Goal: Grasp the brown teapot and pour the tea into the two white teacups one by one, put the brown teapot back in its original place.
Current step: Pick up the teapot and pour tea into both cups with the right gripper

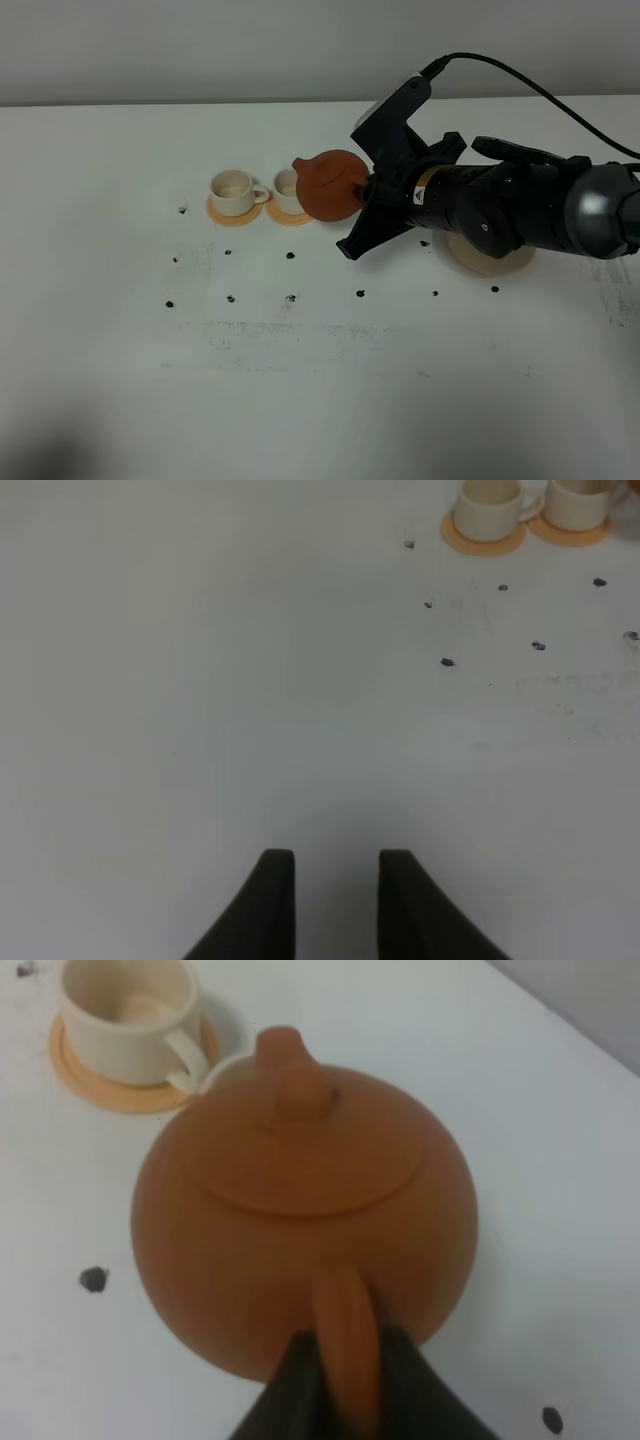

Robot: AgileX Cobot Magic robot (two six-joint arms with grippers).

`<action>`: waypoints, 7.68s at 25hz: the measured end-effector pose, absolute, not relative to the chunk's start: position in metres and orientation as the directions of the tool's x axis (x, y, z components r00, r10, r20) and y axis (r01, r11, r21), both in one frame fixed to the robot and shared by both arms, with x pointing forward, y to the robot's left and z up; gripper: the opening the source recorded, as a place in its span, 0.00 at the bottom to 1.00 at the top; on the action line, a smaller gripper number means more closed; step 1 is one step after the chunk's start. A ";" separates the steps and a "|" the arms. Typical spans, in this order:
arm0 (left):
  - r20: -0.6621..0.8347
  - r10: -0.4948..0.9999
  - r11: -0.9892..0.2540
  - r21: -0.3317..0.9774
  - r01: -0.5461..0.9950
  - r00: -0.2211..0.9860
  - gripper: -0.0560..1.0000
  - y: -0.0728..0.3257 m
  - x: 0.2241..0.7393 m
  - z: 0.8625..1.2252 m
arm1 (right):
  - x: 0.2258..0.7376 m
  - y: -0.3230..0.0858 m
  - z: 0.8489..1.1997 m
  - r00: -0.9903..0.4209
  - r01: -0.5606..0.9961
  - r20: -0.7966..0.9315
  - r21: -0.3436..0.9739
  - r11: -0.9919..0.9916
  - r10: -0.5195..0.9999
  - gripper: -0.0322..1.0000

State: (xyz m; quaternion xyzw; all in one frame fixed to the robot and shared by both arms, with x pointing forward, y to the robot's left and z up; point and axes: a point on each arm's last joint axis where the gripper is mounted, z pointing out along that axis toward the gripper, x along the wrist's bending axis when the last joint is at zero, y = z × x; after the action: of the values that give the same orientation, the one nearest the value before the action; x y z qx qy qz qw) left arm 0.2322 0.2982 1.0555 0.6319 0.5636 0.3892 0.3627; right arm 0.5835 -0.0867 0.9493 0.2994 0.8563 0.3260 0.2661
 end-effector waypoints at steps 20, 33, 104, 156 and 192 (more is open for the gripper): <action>0.083 0.995 -0.102 0.897 0.430 0.062 0.26 0.298 0.232 1.056 | 0.590 -0.085 0.947 -0.713 0.314 -0.319 0.651 0.691 0.625 0.11; 0.083 0.995 -0.102 0.897 0.430 0.062 0.26 0.298 0.232 1.056 | 0.595 -0.082 0.944 -0.725 0.286 -0.352 0.628 0.724 0.592 0.11; 0.083 0.995 -0.102 0.897 0.430 0.062 0.26 0.298 0.232 1.056 | 0.610 -0.082 0.961 -0.732 0.093 -0.554 0.496 0.863 0.397 0.11; 0.083 0.995 -0.102 0.897 0.430 0.062 0.26 0.298 0.232 1.056 | 0.615 -0.088 0.962 -0.718 0.005 -0.631 0.419 0.908 0.295 0.11; 0.083 0.995 -0.102 0.897 0.430 0.062 0.26 0.298 0.232 1.056 | 0.616 -0.088 0.963 -0.700 -0.080 -0.687 0.345 0.935 0.194 0.11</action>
State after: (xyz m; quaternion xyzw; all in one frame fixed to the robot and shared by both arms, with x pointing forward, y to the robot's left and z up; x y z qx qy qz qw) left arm 0.2322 0.2982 1.0555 0.6319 0.5636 0.3892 0.3627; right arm 0.6163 -0.0880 0.9629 0.0316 0.9048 0.1772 0.3858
